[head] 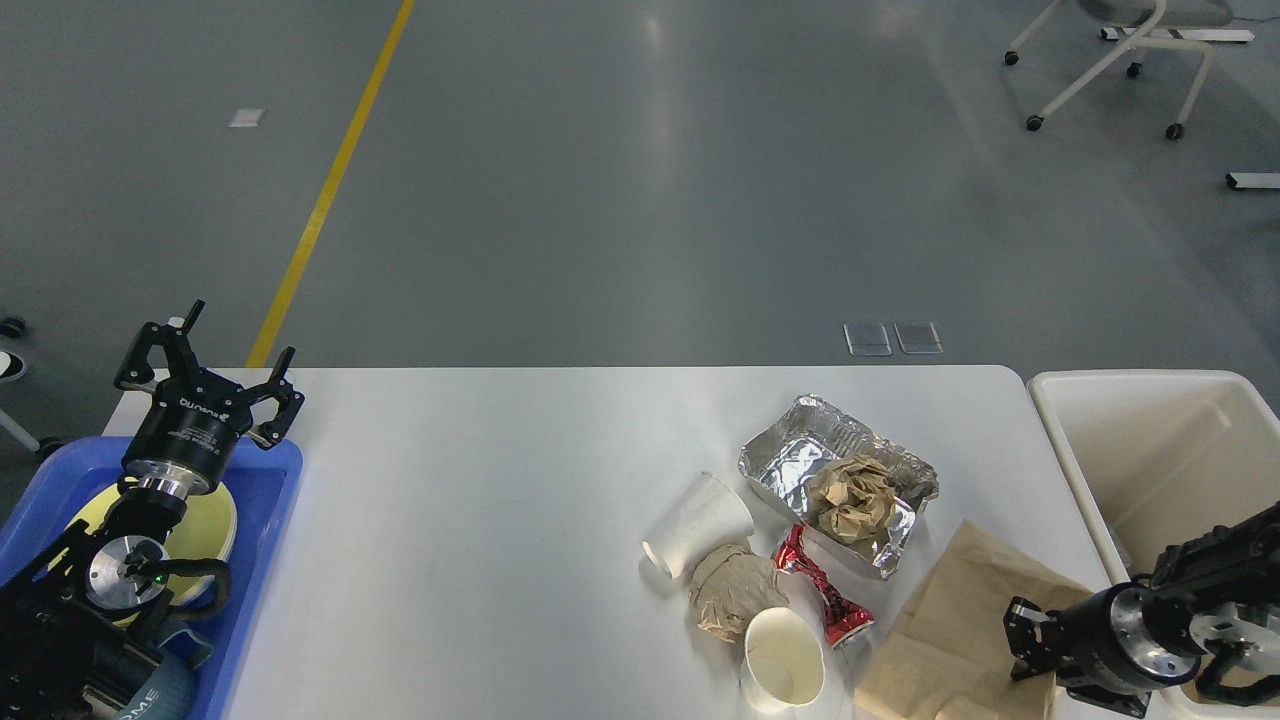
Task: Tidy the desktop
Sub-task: 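Lift the brown paper bag with the right gripper into the white bin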
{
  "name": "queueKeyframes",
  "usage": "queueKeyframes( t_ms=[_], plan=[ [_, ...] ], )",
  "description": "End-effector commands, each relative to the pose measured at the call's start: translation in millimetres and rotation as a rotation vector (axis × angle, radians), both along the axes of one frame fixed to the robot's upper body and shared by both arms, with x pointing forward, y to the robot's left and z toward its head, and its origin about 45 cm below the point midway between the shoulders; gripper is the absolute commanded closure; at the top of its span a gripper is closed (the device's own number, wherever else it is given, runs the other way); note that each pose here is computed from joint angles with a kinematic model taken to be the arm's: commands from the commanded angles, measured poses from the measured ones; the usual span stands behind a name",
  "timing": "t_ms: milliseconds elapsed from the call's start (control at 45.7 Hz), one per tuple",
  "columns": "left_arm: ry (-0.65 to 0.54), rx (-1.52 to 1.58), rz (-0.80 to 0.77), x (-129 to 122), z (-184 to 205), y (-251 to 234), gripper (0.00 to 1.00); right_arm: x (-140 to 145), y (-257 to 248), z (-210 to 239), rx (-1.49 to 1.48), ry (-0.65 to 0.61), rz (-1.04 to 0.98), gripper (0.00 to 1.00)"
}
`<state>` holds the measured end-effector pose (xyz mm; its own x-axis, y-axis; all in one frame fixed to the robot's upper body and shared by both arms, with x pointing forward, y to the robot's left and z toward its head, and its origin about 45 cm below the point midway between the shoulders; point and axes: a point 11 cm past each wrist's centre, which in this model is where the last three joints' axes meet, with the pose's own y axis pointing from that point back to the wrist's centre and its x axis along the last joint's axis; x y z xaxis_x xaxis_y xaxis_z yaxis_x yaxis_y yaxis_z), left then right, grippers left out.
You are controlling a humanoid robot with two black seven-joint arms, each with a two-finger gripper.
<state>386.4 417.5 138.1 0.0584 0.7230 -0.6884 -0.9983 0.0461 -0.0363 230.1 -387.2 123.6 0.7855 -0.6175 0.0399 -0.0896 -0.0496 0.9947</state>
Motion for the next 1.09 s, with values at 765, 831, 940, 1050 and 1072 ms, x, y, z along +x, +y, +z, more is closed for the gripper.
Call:
queueKeyframes(
  t_ms=[765, 831, 940, 1050, 1072],
  plan=[
    [0.0, 0.0, 0.0, 0, 0, 0, 0.04, 59, 13, 206, -0.021, -0.082, 0.239, 1.0],
    [0.0, 0.0, 0.0, 0, 0, 0, 0.04, 63, 2, 207, -0.044, -0.103, 0.213, 1.0],
    [0.0, 0.0, 0.0, 0, 0, 0, 0.04, 76, -43, 201, -0.119, -0.168, 0.08, 1.0],
    [0.0, 0.0, 0.0, 0, 0, 0, 0.04, 87, -85, 188, -0.185, -0.208, -0.006, 1.0],
    [0.0, 0.0, 0.0, 0, 0, 0, 0.04, 88, -94, 186, -0.2, -0.215, -0.022, 1.0]
  ],
)
